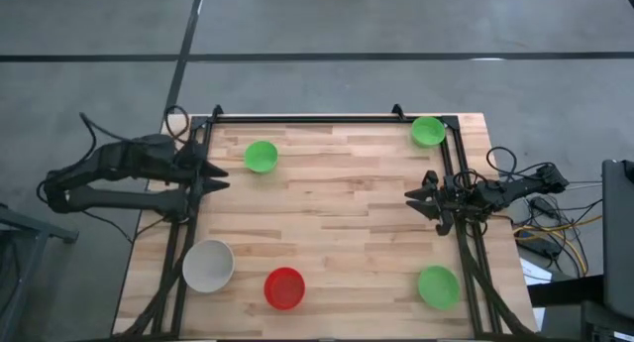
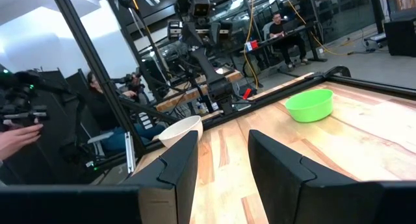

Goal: Nest bowls inside each other
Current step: Put the gray bowl on the center of the table

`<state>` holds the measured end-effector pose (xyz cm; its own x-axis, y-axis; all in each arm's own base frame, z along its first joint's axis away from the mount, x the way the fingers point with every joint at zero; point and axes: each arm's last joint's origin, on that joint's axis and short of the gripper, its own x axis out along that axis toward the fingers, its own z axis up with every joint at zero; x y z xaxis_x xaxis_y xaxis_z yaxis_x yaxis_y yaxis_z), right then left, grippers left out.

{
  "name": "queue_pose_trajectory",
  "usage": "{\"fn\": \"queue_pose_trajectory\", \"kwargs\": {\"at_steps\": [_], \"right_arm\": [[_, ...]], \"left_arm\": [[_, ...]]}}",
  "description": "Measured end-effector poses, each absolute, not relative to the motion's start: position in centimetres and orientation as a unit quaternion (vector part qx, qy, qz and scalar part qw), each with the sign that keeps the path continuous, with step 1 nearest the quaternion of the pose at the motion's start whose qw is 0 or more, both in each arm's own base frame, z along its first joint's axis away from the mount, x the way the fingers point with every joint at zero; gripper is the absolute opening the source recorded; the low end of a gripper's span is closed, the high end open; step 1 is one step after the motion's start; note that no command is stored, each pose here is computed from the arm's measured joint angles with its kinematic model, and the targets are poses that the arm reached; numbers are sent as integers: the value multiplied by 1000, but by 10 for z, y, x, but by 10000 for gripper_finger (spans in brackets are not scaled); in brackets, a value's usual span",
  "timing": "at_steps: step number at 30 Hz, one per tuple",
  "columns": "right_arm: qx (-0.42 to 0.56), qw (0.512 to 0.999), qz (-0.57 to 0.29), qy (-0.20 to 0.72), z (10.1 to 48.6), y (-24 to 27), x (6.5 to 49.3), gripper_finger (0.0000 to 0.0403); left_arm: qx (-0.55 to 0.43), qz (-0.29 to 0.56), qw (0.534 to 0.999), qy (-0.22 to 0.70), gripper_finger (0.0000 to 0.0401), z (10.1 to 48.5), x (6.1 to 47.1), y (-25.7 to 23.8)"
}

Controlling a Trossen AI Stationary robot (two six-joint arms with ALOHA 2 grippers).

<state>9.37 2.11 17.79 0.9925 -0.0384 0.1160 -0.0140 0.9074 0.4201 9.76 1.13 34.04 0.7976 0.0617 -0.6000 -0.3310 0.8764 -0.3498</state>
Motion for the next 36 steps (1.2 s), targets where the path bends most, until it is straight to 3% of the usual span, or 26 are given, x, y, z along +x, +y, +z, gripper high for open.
{"fn": "queue_pose_trajectory", "kwargs": {"at_steps": [12,18,28,36], "right_arm": [[215,975,-6,-61,178,21,94,132],[215,975,-6,-61,178,21,94,132],[215,975,-6,-61,178,21,94,132],[215,975,-6,-61,178,21,94,132]], "left_arm": [[-273,64,877,391,181,345,98,3],[-259,37,885,384,181,348,83,-2],[-283,10,846,452,181,338,38,-7],[-289,8,847,447,181,336,26,-7]]}}
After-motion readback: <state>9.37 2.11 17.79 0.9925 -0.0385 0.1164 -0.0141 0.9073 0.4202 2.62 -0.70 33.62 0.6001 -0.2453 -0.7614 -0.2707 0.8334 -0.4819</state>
